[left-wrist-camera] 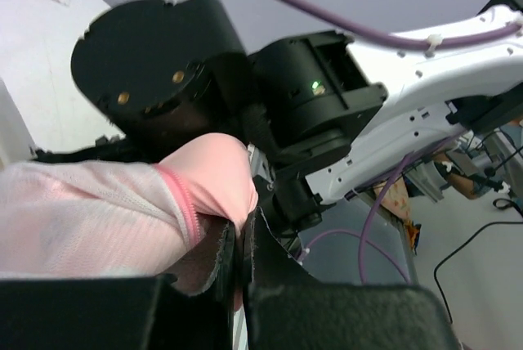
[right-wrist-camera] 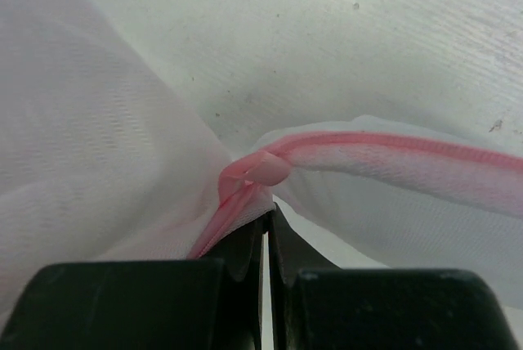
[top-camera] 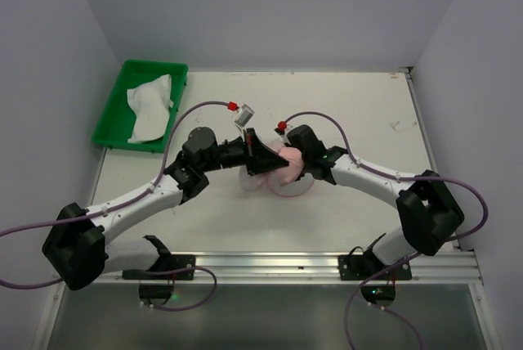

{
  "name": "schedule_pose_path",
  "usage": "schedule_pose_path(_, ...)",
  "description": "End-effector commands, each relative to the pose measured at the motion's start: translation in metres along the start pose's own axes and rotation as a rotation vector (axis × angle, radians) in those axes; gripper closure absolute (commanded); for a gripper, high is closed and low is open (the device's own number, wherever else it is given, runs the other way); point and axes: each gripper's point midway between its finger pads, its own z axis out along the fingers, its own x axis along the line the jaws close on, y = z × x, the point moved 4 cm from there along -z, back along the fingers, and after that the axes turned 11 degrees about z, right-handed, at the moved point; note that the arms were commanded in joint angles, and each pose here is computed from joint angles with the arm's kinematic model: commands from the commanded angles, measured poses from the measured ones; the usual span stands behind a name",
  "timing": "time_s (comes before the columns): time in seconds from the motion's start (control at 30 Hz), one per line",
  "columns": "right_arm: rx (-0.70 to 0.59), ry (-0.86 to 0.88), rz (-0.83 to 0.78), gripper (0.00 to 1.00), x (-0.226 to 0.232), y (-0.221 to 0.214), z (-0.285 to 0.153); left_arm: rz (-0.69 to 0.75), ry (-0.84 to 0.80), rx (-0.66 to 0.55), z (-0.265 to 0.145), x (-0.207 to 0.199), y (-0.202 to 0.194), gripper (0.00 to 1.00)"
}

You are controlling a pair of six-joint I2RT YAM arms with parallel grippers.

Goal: Unzip the laundry bag and remove the bra

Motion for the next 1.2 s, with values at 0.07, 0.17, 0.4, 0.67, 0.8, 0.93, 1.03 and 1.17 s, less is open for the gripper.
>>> schedule_pose_path(0.07,0.084,-0.093,0.012,1.0,-0.027,-0.023,0.016,0.211,-0.149,-0.366,-0.024,-0.083,0.119,1.0)
schedule_pose_path(0.17,0.088,-0.118,0.016,1.0,-0.032,-0.028,0.015,0.243,-0.065,-0.469,-0.043,-0.089,0.144,1.0)
schedule_pose_path(0.4,0.079,-0.135,0.005,1.0,-0.023,-0.016,0.0,0.21,0.275,-0.613,-0.071,-0.051,0.155,1.0)
schedule_pose_path(0.67,0.016,0.077,0.024,1.0,0.036,0.02,-0.031,-0.018,0.243,-0.567,-0.05,-0.008,0.095,1.0)
schedule_pose_path(0.8,-0.034,0.128,0.027,1.0,0.05,0.028,-0.048,-0.024,0.4,-0.508,-0.051,0.02,0.076,1.0)
schedule_pose_path(0.93,-0.122,0.04,0.025,1.0,0.034,0.032,-0.058,-0.02,0.627,-0.476,-0.069,0.047,0.066,1.0)
schedule_pose_path(1.03,-0.155,-0.081,0.033,1.0,0.014,0.03,-0.062,-0.013,0.723,-0.434,-0.073,0.058,0.062,1.0)
schedule_pose_path(1.17,-0.194,-0.173,0.043,1.0,0.002,0.033,-0.073,-0.03,0.842,-0.36,-0.08,0.074,0.049,1.0)
